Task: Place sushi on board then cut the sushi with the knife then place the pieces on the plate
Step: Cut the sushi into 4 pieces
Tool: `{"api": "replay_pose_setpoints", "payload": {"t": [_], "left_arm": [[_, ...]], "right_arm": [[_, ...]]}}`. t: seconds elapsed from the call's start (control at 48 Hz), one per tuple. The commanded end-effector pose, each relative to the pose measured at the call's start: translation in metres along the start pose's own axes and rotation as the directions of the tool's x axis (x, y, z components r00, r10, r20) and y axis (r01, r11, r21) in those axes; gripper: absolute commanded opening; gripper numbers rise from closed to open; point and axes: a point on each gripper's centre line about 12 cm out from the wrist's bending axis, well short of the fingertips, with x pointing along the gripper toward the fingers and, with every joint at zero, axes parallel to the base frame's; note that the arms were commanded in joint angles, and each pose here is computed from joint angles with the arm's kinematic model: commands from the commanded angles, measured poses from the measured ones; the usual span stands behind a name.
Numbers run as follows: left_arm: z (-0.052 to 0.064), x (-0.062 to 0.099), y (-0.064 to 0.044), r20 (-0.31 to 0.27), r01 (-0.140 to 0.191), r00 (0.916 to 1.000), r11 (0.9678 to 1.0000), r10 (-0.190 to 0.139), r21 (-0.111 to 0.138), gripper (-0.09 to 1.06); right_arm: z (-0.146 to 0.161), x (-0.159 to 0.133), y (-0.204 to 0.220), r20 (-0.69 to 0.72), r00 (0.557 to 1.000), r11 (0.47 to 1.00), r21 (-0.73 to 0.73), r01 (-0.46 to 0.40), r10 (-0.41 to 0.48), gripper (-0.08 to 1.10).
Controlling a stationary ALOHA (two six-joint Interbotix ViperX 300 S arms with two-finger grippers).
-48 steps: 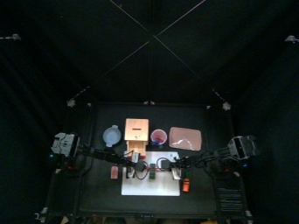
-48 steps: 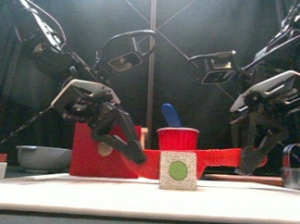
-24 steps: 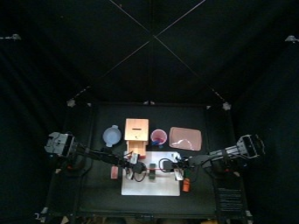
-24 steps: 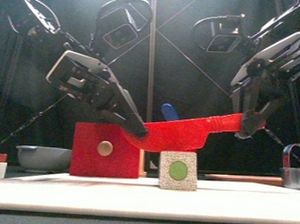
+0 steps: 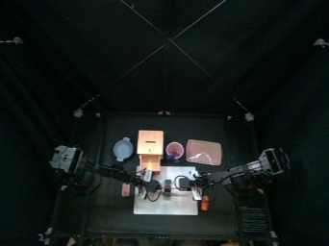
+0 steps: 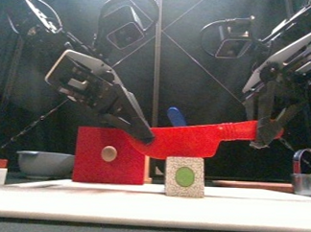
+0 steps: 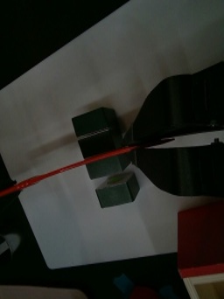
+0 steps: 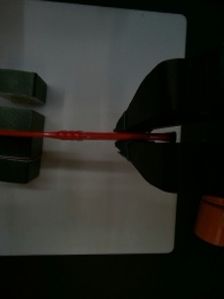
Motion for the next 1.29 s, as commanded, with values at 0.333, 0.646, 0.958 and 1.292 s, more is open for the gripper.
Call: {"api": "replay_pose_setpoints", "payload": {"t": [0.333, 0.646, 0.958, 1.292], "left_arm": [[-0.017, 0.006, -0.013, -0.052, 0.029, 0.9982, 0.9995, -0.029, 0.013, 0.30], [-0.030, -0.001, -0.015, 0.105, -0.003, 0.9944, 0.9965, 0.012, -0.084, 0.30], [-0.046, 0.007, -0.020, 0.099, -0.002, 0.9950, 0.9957, 0.012, -0.093, 0.30], [-0.026, 0.000, -0.021, 0.152, -0.005, 0.9882, 0.9969, 0.017, -0.079, 0.30]], "right_arm": [[-0.009, 0.019, 0.006, -0.035, 0.999, 1.000, 0.008, -0.016, 0.016, 0.39], [-0.020, 0.029, 0.004, 0.070, 0.997, 0.999, 0.022, -0.031, 0.029, 0.39], [-0.029, 0.041, 0.005, 0.048, 0.998, 0.998, 0.052, -0.035, 0.032, 0.39], [-0.014, 0.023, 0.008, 0.098, 0.994, 0.998, 0.044, -0.047, 0.043, 0.39]]}}
